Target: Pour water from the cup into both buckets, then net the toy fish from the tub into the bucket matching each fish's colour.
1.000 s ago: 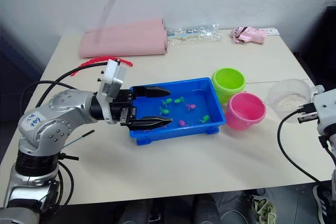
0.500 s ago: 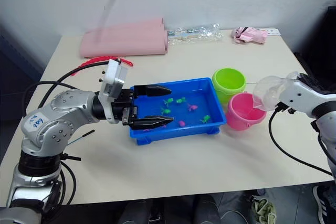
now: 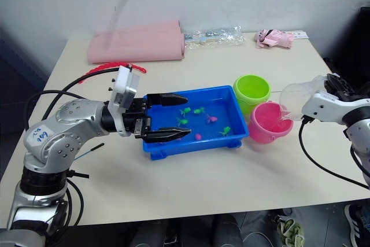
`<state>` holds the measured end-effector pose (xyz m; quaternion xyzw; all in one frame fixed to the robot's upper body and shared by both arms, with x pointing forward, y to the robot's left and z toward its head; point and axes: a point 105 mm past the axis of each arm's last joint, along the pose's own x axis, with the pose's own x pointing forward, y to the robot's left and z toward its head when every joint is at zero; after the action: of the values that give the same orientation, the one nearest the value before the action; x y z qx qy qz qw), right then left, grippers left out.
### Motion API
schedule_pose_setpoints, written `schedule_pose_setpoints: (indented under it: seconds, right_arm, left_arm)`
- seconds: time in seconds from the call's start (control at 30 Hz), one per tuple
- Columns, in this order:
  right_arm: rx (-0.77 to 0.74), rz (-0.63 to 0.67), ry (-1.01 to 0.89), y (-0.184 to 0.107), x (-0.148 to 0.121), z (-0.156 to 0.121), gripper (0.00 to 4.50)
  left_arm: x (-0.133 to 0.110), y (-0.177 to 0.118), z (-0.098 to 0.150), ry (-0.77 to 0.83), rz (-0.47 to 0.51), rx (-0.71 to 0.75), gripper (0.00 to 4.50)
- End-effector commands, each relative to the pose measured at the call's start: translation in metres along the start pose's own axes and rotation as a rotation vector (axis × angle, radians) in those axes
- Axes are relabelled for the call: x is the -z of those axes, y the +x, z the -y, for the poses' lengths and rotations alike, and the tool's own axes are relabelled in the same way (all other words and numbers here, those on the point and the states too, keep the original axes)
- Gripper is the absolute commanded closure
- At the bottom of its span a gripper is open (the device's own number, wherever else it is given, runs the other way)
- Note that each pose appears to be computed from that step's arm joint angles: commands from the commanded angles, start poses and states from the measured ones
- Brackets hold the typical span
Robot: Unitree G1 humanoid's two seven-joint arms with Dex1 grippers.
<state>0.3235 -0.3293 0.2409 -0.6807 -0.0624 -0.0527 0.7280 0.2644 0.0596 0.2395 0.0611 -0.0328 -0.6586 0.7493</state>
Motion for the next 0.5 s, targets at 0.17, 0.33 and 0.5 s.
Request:
schedule_pose_setpoints:
  seconds: [0.17,0.33,0.5]
  right_arm:
    - [0.081,-0.127,0.392,-0.011,0.027,0.007,4.44]
    - [0.111,-0.202,0.728,-0.013,0.038,0.0,4.44]
    - [0.116,-0.204,0.887,0.002,0.032,0.005,4.44]
  left_arm:
    - [-0.005,-0.003,-0.005,0.02,0.026,-0.023,0.0]
    - [-0.008,-0.004,-0.013,-0.007,0.054,-0.049,0.0]
    - [-0.014,-0.004,-0.027,-0.033,0.094,-0.106,0.0]
